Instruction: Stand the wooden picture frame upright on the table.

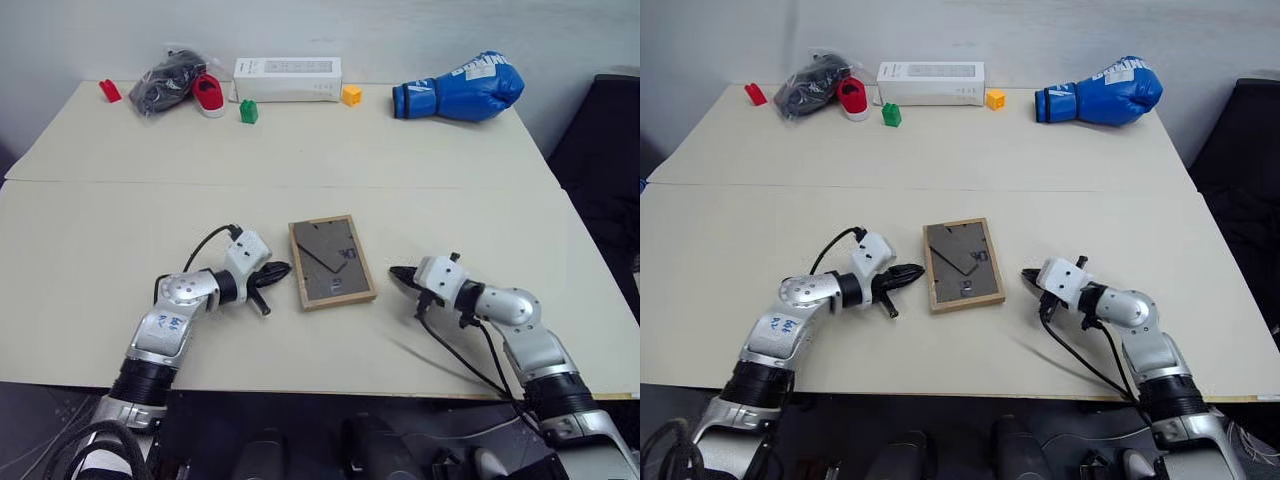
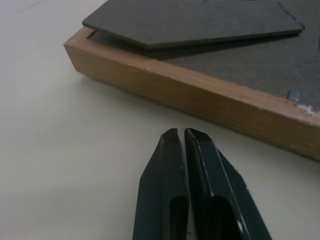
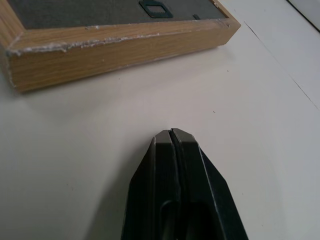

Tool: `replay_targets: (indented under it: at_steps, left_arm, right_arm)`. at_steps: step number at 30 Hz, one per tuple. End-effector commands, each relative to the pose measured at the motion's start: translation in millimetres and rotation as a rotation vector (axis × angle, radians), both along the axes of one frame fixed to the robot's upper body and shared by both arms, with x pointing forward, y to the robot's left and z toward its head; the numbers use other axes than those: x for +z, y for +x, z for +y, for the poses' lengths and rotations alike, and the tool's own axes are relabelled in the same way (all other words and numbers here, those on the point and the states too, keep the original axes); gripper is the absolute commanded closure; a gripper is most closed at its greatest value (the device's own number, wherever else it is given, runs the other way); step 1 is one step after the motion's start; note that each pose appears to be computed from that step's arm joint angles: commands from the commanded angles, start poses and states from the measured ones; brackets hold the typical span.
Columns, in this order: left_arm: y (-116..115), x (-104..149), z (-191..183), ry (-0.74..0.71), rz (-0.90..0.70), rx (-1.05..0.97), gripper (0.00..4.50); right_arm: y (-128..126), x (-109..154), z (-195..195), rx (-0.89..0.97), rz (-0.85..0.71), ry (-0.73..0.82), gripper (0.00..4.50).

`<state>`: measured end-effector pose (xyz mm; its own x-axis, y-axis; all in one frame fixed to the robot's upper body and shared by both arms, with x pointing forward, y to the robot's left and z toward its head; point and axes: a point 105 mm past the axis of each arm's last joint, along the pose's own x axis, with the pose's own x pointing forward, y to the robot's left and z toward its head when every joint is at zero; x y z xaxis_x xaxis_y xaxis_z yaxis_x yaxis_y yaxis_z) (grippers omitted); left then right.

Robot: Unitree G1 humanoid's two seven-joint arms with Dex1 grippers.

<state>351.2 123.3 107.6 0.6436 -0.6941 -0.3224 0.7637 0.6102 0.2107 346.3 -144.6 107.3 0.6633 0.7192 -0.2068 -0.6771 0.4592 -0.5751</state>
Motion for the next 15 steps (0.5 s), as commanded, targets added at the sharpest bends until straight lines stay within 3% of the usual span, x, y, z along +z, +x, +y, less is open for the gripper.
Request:
replay_targets:
  at_steps: [1, 8, 15]
  left_arm:
    - [-2.3, -1.7, -5.6, 0.032, -0.003, -0.012, 4.24]
    - [-29.3, -2.9, -8.5, 0.008, 0.028, -0.107, 4.24]
    - [-36.8, -5.7, 17.6, 0.049, 0.054, -0.035, 4.24]
  right_arm:
    - [-4.8, 6.0, 21.3, 0.069, -0.022, 0.003, 4.5]
    - [-33.9, 1.4, 44.8, 0.152, 0.015, 0.006, 4.5]
    - [-43.2, -3.5, 29.0, 0.073, 0.059, 0.001, 4.5]
